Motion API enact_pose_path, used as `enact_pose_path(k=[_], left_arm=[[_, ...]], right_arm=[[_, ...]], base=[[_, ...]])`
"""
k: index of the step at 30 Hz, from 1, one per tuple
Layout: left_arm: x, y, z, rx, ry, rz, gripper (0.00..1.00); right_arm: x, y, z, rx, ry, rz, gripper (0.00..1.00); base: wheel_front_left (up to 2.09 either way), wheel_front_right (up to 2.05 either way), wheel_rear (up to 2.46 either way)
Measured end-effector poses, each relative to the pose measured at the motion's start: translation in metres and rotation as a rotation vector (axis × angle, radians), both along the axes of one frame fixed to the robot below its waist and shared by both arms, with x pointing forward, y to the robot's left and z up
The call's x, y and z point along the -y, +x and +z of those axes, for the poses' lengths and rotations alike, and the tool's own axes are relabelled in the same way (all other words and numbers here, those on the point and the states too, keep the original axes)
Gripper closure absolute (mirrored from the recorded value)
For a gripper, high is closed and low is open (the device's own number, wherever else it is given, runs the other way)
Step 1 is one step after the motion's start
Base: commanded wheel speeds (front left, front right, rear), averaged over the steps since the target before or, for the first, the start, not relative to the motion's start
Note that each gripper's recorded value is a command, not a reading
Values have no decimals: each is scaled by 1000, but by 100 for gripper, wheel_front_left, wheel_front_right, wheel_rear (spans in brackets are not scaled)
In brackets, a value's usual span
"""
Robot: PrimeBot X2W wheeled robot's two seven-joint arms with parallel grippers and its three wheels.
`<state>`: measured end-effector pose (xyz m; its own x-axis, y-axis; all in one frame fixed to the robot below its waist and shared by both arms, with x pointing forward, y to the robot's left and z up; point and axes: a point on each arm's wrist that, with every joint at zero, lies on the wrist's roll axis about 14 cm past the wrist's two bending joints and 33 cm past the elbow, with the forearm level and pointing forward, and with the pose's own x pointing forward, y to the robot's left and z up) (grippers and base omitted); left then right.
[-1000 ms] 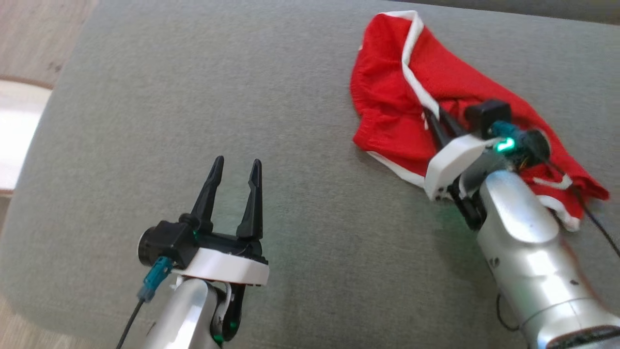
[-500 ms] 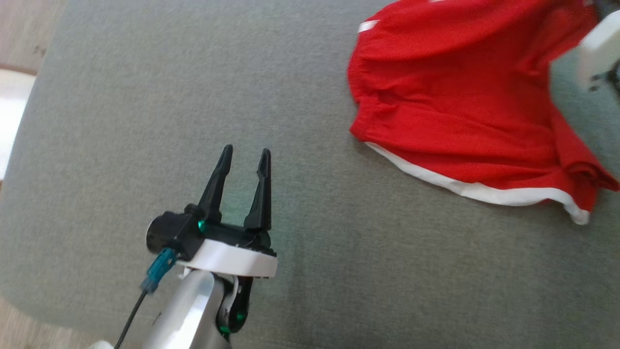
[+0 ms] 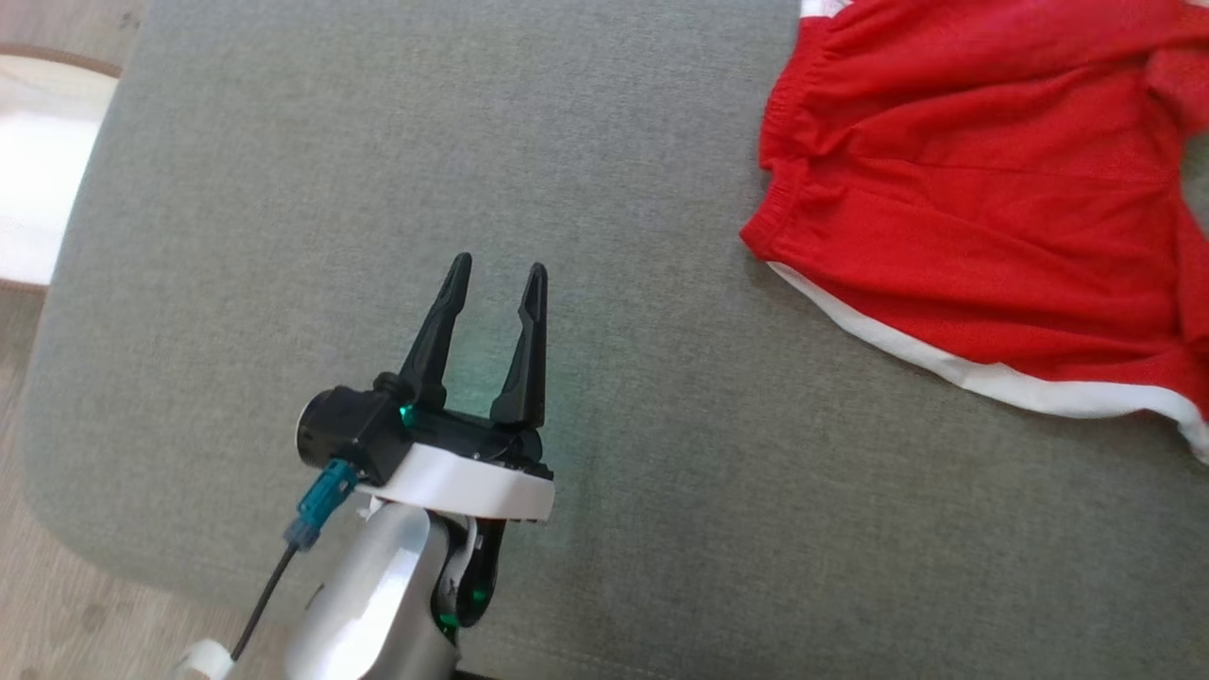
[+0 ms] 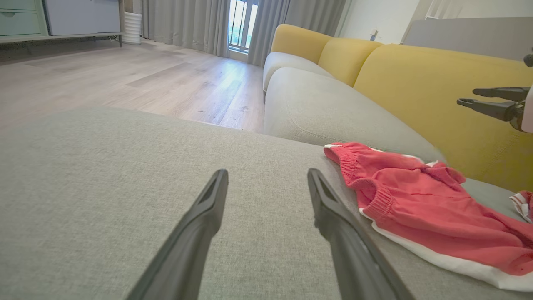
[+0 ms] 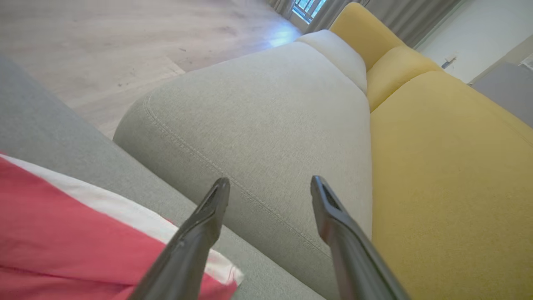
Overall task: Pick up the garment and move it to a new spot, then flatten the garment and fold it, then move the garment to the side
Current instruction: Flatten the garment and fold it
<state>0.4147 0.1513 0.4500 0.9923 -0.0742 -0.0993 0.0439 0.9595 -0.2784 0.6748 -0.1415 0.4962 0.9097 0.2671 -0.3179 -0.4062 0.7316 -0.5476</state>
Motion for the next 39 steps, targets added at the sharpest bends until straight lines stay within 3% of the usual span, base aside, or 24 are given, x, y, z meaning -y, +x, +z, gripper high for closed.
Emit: enact_pose_path(k=[3, 10, 20, 23, 24, 31, 39], left_arm=[[1, 2, 1, 4, 0, -5, 0], [3, 13, 15, 57, 15, -15, 0], [33, 18, 38, 137, -20, -106, 0], [39, 16, 41, 145, -33, -120, 0], [46, 13, 43, 151, -42, -141, 0], [63, 6, 46, 154, -56, -194, 0], [71, 7, 36, 132, -49, -223, 0]], right_arm=[[-2, -2, 4, 21, 30, 3, 0], [-12, -27, 27, 130, 293, 11, 0], [6, -125, 0, 130, 595, -118, 0], [7, -163, -13, 113, 664, -168, 0], [7, -190, -26, 89, 706, -211, 0], [30, -268, -69, 9, 743, -370, 0], [37, -266, -57, 36, 755, -388, 0]], base=[[0, 0, 0], [0, 0, 0], [0, 0, 0], [0, 0, 0], [0, 0, 0], [0, 0, 0], [0, 0, 0]])
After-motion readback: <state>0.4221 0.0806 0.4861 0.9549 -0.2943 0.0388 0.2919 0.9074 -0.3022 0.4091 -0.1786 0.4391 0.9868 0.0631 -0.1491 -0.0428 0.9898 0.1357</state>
